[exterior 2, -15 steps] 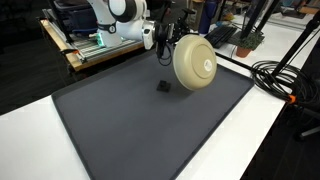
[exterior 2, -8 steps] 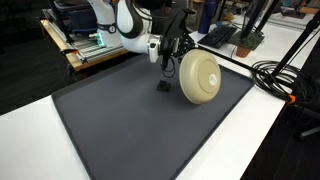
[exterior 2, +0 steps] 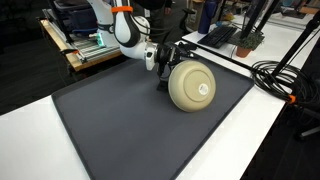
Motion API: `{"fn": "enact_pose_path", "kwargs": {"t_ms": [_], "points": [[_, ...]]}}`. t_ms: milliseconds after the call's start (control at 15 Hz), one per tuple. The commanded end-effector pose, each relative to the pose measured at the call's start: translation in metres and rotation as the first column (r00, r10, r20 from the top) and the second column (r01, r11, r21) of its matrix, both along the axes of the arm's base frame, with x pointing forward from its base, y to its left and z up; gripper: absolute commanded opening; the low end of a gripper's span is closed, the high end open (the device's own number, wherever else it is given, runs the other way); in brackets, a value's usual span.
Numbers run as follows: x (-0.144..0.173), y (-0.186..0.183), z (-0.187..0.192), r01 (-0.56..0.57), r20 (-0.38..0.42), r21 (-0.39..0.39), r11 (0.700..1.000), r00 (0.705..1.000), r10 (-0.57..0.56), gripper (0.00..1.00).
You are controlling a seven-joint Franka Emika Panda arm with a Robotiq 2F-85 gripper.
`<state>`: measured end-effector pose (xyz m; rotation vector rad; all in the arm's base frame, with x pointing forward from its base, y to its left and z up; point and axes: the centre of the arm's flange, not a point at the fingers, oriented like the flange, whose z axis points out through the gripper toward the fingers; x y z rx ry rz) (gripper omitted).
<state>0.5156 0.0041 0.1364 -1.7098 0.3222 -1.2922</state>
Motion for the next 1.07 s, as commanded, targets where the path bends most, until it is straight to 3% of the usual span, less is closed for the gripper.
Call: {"fn": "enact_pose_path", "kwargs": {"t_ms": [0, 200, 467, 1000], "points": [[-0.023, 0.019, 0.005, -0.012, -0.075, 0.039, 0.999, 0.997, 0.015, 0.51], [-0.038, 0.030, 0.007, -0.024, -0.138, 0.065, 0.998, 0.990, 0.033, 0.71], [-0.053, 0.022, 0.018, 0.016, -0.189, 0.028, 0.999, 0.982, -0.010, 0.98], [-0.064, -0.023, 0.042, 0.142, -0.217, 0.001, 0.990, 0.966, -0.138, 1.00]]}}
